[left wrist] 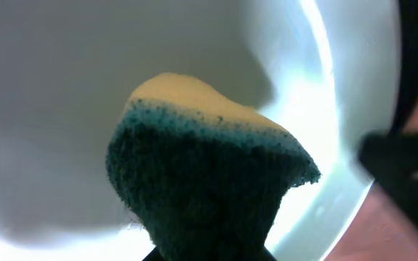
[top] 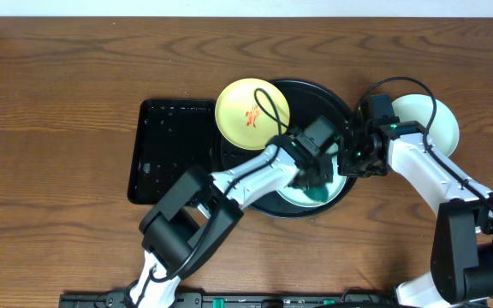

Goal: Clean dirty plates on tray and stack at the side
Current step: 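Scrub the pale green plate held by the right gripper with the sponge, then move the sponge back over the black rectangular tray with the left gripper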

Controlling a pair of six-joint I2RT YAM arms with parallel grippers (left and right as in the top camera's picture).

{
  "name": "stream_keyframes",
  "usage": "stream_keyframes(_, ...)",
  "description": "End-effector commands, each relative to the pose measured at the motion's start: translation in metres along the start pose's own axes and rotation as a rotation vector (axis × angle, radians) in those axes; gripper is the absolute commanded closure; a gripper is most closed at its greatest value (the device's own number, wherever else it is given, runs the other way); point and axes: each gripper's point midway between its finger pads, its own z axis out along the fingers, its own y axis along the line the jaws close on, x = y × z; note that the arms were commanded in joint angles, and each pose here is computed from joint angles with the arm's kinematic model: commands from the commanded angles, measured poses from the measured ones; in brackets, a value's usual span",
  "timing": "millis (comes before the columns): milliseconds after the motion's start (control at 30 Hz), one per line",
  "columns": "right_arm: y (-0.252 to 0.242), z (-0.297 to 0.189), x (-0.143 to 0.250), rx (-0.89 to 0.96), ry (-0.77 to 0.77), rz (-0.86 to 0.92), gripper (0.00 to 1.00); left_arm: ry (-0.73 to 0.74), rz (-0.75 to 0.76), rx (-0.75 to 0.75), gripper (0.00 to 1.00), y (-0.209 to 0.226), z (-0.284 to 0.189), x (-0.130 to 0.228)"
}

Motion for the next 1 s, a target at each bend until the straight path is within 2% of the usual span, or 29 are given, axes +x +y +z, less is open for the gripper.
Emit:
stream_keyframes(0, 0.005, -0.001, -0.003, -0.016, -0.01, 0.0, 0.99, -0.016, 0.059, -0.139, 0.93, 0.043, 0.003, -0.009)
stream_keyframes(133, 0.005, -0.001, -0.003, -0.016, -0.01, 0.001, 0.99, -0.092, 0.119, -0.15, 0.92, 0.051, -0.028, -0.035)
stream_keyframes(267, 0.005, -0.001, -0.004, -0.018, -0.014, 0.0, 0.99, -0.198, 0.16, -0.113, 0.93, 0.052, -0.079, -0.065)
stream_keyframes(433, 0.006, -0.001, -0.007, -0.02, -0.025, -0.002, 0.99, -0.284, 0.128, -0.11, 0.93, 0.076, -0.144, -0.087)
stream_keyframes(533, 0.007, -0.001, -0.01, -0.023, -0.036, -0.004, 0.99, -0.289, 0.075, -0.149, 0.93, 0.109, -0.169, -0.093)
stream_keyframes(633, 0.007, -0.001, -0.012, -0.024, -0.044, -0.006, 0.98, -0.276, -0.037, -0.225, 0.93, 0.158, -0.186, -0.097)
stream_keyframes(700, 0.008, -0.001, -0.014, -0.026, -0.055, -0.007, 0.82, -0.263, -0.123, -0.262, 0.93, 0.191, -0.195, -0.099)
stream_keyframes(733, 0.008, -0.002, -0.017, -0.028, -0.064, -0.009, 0.78, -0.259, -0.16, -0.274, 0.93, 0.205, -0.198, -0.1)
stream_keyframes(900, 0.01, 0.0, -0.026, -0.037, -0.1, -0.015, 0.78, -0.249, -0.299, -0.316, 0.92, 0.263, -0.208, -0.104)
stream_keyframes(967, 0.01, 0.001, -0.027, -0.037, -0.101, -0.015, 0.78, -0.235, -0.312, -0.33, 0.92, 0.278, -0.207, -0.104)
